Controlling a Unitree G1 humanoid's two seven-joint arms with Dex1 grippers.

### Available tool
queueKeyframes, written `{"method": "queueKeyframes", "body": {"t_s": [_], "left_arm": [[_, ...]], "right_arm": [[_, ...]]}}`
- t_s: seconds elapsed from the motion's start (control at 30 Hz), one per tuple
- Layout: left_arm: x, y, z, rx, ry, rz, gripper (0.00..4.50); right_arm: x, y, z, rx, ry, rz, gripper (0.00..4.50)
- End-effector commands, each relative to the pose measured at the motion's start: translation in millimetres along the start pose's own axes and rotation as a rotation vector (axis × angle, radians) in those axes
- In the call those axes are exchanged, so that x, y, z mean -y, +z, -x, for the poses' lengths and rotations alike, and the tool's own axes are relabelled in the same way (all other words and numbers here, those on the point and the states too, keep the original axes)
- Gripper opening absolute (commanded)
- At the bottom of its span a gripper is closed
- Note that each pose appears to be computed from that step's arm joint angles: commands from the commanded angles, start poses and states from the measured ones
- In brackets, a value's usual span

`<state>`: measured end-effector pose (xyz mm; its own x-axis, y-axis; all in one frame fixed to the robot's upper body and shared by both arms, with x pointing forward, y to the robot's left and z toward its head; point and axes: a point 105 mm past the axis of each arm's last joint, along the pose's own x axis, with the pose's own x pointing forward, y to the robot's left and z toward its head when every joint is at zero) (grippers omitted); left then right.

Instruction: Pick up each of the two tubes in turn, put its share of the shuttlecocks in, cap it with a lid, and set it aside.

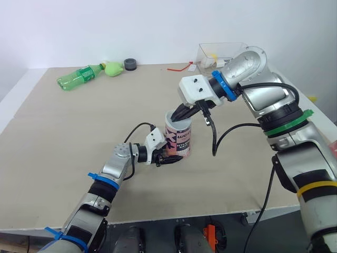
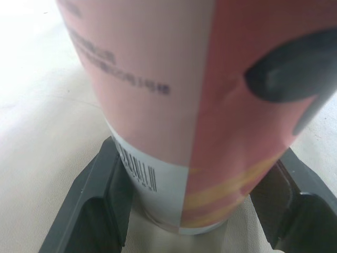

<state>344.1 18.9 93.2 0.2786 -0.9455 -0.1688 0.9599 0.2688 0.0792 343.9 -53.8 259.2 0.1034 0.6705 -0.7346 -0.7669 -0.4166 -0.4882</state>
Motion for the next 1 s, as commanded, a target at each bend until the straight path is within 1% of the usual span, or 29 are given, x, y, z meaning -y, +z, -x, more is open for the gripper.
{"method": "queueKeyframes", "body": {"t_s": [0.03,0.43,0.8,1.0], "left_arm": [[6,12,-3,0.033,-0.031,-0.046,2.69],[6,20,-4,0.056,-0.043,-0.054,2.69],[7,26,-5,0.071,-0.048,-0.063,2.69],[7,25,-5,0.072,-0.047,-0.061,2.69]], "right_arm": [[-22,-29,-20,-0.107,0.136,-0.061,0.04],[-24,-34,-29,-0.138,0.163,0.003,0.04],[-32,-36,-37,-0.18,0.234,0.144,0.04],[-30,-40,-39,-0.223,0.255,0.231,0.04]]}}
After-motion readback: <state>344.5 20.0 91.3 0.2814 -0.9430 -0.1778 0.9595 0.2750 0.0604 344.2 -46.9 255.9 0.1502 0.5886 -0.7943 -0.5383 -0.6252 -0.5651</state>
